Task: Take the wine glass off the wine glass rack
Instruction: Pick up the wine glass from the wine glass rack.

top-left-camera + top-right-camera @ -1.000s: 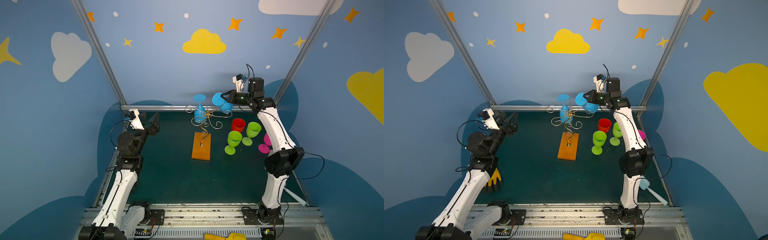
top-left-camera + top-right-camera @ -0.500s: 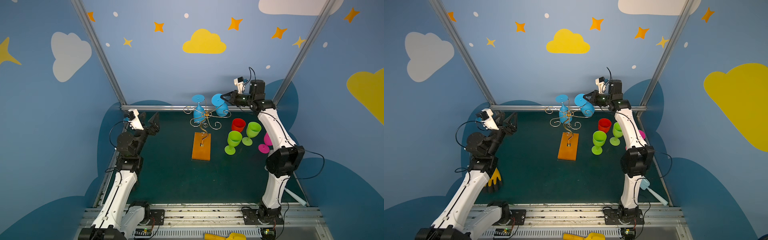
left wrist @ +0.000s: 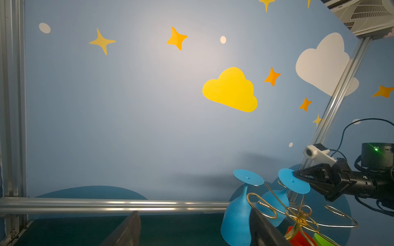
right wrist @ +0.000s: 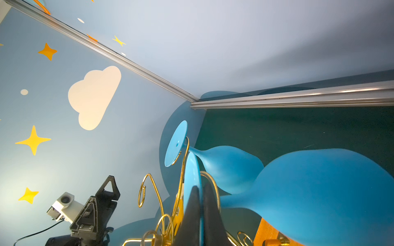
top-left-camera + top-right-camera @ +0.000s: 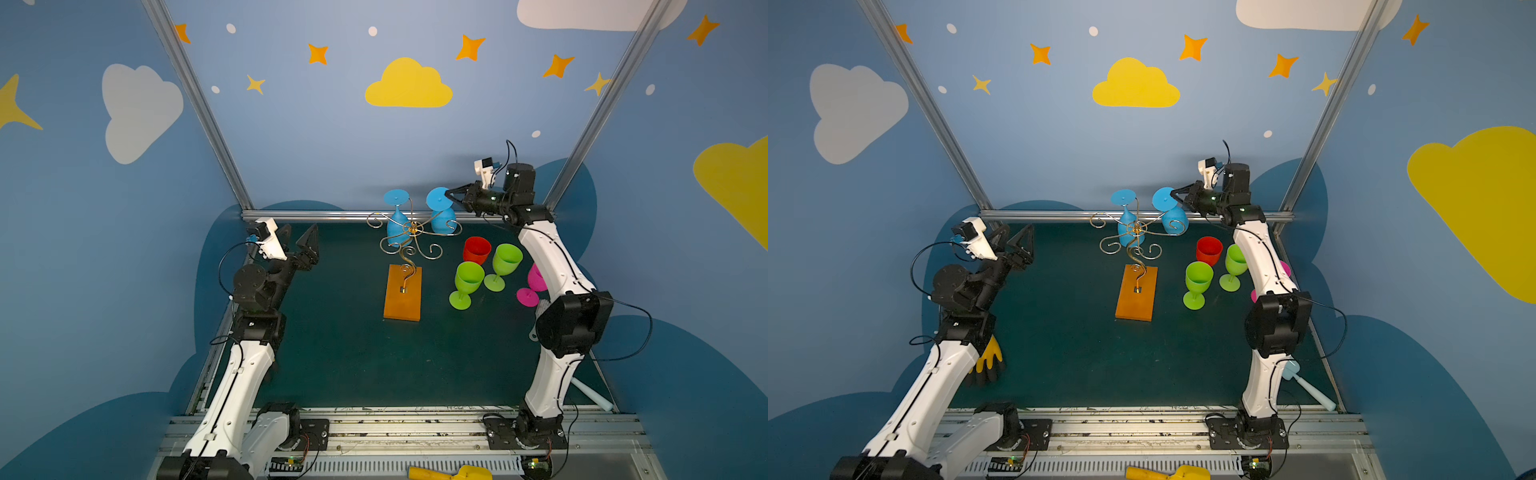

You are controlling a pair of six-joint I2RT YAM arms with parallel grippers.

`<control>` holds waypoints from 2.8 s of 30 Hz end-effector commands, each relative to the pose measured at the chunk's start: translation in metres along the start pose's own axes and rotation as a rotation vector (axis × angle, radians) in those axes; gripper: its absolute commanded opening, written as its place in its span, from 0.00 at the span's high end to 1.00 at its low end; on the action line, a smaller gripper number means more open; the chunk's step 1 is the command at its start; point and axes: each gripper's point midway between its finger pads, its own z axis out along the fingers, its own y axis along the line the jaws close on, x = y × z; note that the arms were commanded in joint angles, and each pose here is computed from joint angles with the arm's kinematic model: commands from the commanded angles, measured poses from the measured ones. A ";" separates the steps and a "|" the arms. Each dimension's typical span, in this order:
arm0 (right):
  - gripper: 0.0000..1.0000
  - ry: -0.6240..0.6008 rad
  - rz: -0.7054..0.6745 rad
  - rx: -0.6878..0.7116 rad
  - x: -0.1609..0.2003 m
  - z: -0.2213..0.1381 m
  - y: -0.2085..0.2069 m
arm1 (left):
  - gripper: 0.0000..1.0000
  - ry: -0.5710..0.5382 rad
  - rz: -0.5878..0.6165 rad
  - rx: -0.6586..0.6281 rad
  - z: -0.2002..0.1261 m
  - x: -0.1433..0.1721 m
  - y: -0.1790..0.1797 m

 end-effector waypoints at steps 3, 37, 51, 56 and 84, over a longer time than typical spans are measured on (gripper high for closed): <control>1.00 -0.022 -0.037 -0.060 -0.002 -0.016 0.030 | 0.21 -0.033 0.004 0.014 -0.003 -0.009 -0.004; 1.00 0.023 -0.099 -0.137 0.019 0.029 0.076 | 0.19 -0.043 0.010 0.014 -0.005 -0.012 -0.005; 1.00 -0.054 -0.120 -0.131 -0.013 0.045 0.058 | 0.19 -0.044 0.019 0.005 -0.006 -0.013 -0.003; 1.00 -0.094 -0.128 -0.123 -0.026 0.035 0.057 | 0.19 -0.046 0.020 0.004 -0.007 -0.013 -0.003; 1.00 -0.211 -0.488 -0.016 -0.003 -0.115 0.145 | 0.27 0.105 -0.071 0.664 -0.011 -0.046 -0.144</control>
